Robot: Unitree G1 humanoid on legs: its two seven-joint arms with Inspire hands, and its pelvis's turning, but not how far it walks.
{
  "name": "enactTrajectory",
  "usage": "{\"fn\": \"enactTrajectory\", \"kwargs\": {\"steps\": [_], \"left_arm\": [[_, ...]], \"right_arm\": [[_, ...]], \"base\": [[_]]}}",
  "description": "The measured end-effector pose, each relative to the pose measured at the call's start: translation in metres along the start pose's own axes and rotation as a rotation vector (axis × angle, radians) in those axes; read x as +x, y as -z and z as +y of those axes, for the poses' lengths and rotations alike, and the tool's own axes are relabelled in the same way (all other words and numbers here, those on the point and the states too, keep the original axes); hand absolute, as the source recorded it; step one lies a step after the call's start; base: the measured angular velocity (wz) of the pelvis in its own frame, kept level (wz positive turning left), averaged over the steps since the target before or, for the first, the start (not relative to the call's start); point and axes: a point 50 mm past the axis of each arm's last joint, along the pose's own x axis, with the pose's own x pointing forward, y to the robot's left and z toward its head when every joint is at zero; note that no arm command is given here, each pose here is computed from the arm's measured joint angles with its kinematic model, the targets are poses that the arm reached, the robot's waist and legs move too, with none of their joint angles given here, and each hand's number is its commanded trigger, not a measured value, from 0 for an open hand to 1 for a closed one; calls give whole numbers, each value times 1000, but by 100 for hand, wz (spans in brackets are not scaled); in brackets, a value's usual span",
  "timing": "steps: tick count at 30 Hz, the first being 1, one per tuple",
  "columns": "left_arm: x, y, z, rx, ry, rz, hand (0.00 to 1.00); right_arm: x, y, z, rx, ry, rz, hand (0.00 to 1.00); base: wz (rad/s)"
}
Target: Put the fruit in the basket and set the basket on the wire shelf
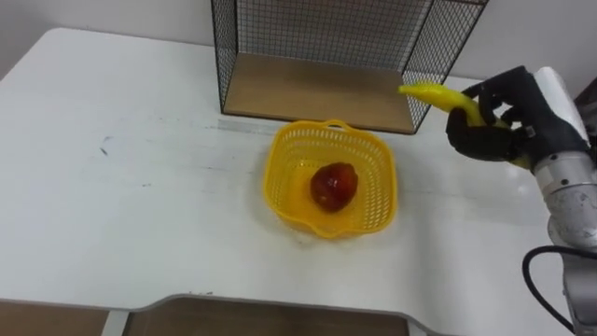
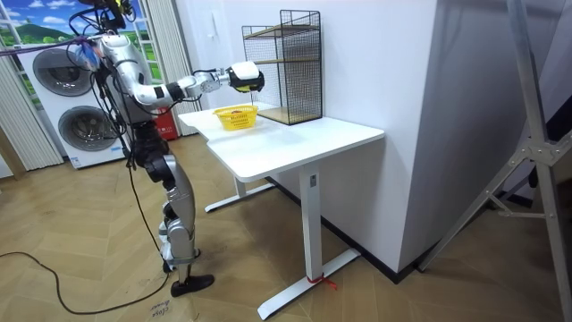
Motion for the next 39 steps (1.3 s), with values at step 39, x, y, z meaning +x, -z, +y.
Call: {"fn": "enactTrajectory", "kwargs": {"steps": [39], "left_arm": [[4, -19, -1, 32, 22, -54, 0]], "right_arm": [[-15, -72, 34, -71, -371, -299, 100]], "base": [[-2]]}}
